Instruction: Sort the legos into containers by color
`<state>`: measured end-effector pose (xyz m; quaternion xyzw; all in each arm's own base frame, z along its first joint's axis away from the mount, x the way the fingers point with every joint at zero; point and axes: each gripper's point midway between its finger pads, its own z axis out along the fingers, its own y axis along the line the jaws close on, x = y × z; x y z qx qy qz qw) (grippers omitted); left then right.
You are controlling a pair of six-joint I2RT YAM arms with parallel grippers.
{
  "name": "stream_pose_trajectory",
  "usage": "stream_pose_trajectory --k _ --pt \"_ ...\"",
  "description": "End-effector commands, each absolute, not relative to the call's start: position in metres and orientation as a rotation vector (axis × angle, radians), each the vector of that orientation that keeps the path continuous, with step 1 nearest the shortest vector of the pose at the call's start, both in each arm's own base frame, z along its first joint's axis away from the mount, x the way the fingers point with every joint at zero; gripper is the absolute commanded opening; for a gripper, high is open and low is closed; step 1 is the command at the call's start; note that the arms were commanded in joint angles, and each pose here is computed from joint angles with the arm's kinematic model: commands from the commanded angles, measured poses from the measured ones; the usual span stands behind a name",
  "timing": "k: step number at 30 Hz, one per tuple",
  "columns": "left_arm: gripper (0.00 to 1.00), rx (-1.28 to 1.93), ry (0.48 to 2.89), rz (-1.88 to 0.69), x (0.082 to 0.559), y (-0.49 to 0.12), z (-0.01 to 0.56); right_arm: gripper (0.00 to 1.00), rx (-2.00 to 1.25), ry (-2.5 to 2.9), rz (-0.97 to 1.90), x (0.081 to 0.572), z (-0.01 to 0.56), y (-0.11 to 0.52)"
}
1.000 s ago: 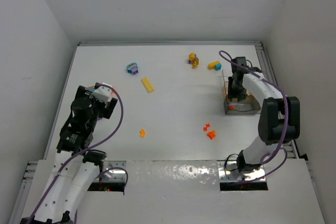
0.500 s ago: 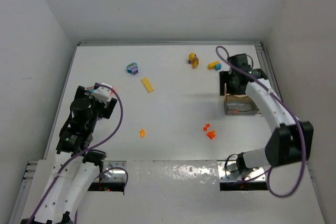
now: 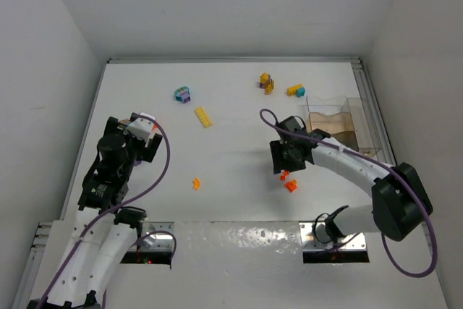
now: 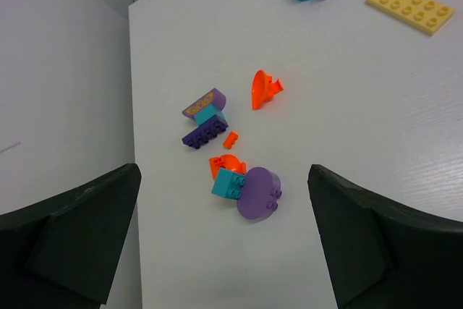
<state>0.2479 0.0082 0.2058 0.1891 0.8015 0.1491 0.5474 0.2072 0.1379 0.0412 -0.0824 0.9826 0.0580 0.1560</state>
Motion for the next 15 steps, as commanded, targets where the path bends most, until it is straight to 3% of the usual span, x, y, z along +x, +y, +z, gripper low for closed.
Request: stream_pose_trajectory --k 1,8,15 --pt "1.0 0.418 1.825 0.336 0.252 0.005 0.231 0.54 -0.08 2.766 0.24 0.215 0.037 0.156" --pt "1.0 0.419 1.825 0.338 0.252 0.005 0.231 0.42 -0.045 2.835 0.111 0.204 0.003 0.139" --pt "1.0 0.418 1.828 0.335 0.251 0.005 0.231 0.4 -0.02 2.822 0.106 0.214 -0.005 0.144"
